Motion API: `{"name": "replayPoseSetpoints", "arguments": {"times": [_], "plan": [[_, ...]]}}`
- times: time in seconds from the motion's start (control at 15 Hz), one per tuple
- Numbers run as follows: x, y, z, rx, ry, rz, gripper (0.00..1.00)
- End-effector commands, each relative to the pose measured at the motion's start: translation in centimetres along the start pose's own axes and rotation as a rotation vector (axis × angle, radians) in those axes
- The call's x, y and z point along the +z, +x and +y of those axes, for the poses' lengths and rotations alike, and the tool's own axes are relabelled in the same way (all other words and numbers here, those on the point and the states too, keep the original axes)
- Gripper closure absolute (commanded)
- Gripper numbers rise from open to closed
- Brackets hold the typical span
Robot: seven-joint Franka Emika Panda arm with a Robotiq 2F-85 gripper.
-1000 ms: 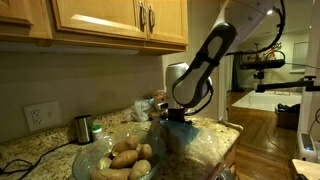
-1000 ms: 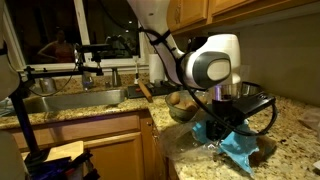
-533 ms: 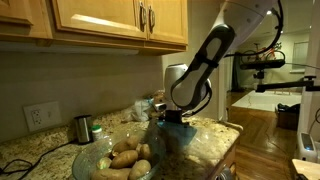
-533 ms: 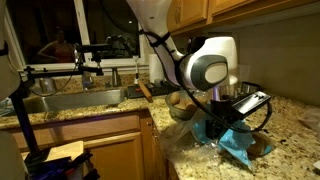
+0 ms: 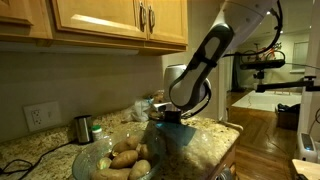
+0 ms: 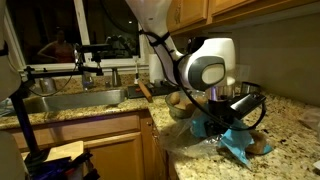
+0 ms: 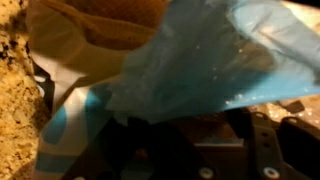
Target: Remove some potatoes from the plastic and put them into the bowl
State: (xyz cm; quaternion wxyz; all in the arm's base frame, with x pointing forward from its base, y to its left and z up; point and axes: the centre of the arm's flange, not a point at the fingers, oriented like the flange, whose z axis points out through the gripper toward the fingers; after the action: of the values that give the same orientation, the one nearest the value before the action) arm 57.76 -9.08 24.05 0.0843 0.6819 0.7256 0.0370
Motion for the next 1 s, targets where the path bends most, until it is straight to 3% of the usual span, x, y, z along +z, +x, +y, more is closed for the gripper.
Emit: {"name": "replayPoseSetpoints", "arguments": {"times": [0.0,0.93], "plan": [[-0.1,-0.5,-0.8,-0.024,-0.017,0.018,0.62],[-3.8,2.0,-2.7,-0.147,0.023,0.034,0.68]]}}
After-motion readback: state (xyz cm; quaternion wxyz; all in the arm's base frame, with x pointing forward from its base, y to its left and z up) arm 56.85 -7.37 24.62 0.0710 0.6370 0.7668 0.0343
